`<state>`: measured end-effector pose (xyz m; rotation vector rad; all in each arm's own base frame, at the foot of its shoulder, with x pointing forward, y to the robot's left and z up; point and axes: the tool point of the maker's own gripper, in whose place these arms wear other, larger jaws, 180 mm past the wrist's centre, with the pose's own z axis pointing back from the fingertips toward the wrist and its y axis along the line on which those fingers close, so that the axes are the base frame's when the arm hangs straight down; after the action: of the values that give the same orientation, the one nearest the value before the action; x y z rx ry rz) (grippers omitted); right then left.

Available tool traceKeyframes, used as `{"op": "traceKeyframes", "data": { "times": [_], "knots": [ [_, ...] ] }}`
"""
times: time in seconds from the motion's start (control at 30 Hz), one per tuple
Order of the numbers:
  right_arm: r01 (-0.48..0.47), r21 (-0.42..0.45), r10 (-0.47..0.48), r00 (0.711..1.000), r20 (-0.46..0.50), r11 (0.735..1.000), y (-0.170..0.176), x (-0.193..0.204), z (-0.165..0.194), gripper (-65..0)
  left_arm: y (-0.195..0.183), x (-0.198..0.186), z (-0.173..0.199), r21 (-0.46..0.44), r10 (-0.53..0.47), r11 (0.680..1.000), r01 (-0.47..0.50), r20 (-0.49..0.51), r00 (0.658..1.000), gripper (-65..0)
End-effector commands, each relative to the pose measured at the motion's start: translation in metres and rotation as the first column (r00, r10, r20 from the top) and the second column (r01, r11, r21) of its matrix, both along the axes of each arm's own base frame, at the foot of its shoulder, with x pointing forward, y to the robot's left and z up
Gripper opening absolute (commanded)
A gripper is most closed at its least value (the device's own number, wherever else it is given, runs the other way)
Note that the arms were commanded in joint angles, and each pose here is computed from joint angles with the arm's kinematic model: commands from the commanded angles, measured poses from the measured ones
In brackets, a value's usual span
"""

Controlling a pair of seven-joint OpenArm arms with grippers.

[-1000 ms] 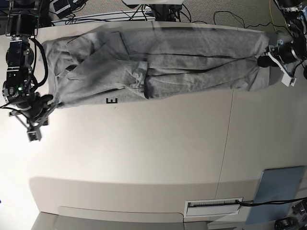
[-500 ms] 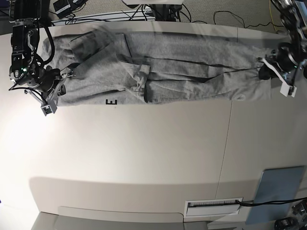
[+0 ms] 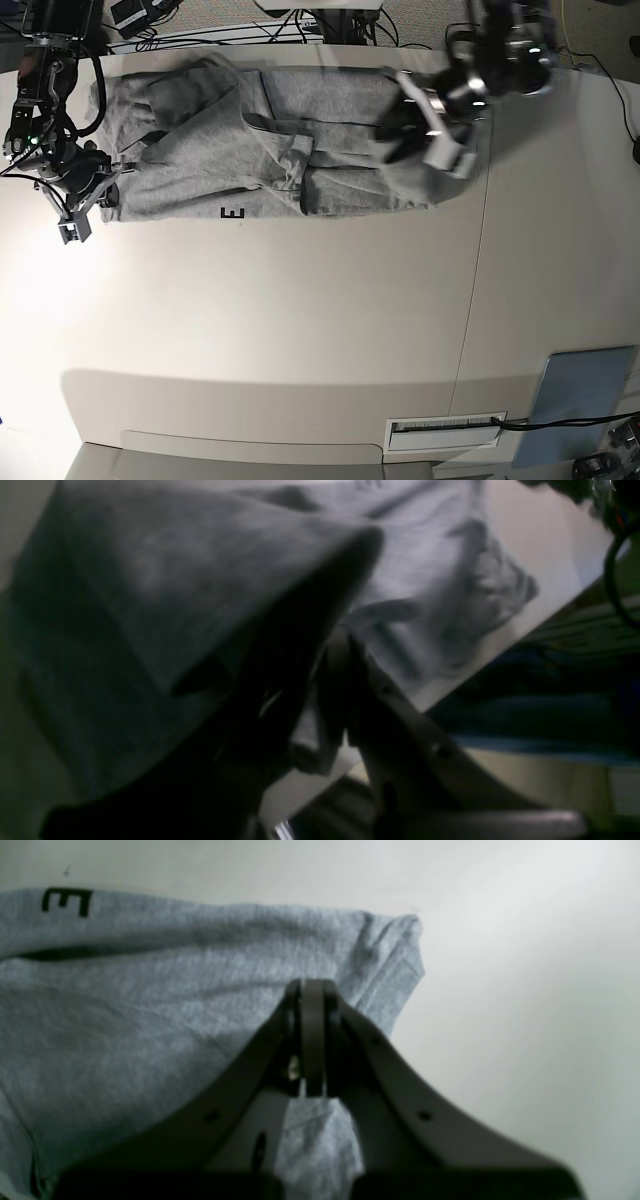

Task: Fold the T-shirt properly
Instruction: 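Release the strip end and move the left gripper to the strip's middle, then grasp the strip's middle with the left gripper and fold it over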

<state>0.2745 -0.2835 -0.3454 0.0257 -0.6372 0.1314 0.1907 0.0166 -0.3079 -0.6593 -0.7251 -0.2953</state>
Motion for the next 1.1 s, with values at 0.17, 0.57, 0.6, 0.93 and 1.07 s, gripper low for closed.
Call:
{"op": "traceKeyframes", "data": {
  "times": [0.17, 0.57, 0.6, 0.93, 1.07],
  "knots": [
    [-0.005, -0.026, 0.006, 0.999, 0.038, 1.0, -0.006, 0.008, 0.013, -65.0, -0.068, 0.008, 0.02, -0.087, -0.084, 0.992, 0.09, 0.069, 0.994, -65.0],
    [0.0, -0.051, 0.002, 1.0, 0.031, 0.999, -0.01, 0.006, 0.012, -65.0, -0.099, 0.031, 0.014, -0.15, -0.136, 0.977, 0.154, 0.119, 0.983, -28.9],
    [0.0, -0.052, 0.002, 1.0, 0.031, 0.999, -0.011, 0.006, 0.012, -65.0, -0.101, 0.031, 0.018, -0.165, -0.153, 0.971, 0.175, 0.136, 0.979, -28.5],
    [0.003, -0.07, -0.001, 1.0, 0.027, 0.998, -0.013, 0.006, 0.011, -65.0, -0.067, 0.045, -0.006, 0.046, -0.15, 0.988, 0.145, 0.129, 0.98, -29.0],
    [0.003, -0.07, -0.001, 1.0, 0.026, 0.998, -0.013, 0.006, 0.011, -65.0, -0.043, 0.049, -0.024, 0.124, -0.094, 0.989, 0.082, 0.096, 0.991, -28.9]
  ]
}}
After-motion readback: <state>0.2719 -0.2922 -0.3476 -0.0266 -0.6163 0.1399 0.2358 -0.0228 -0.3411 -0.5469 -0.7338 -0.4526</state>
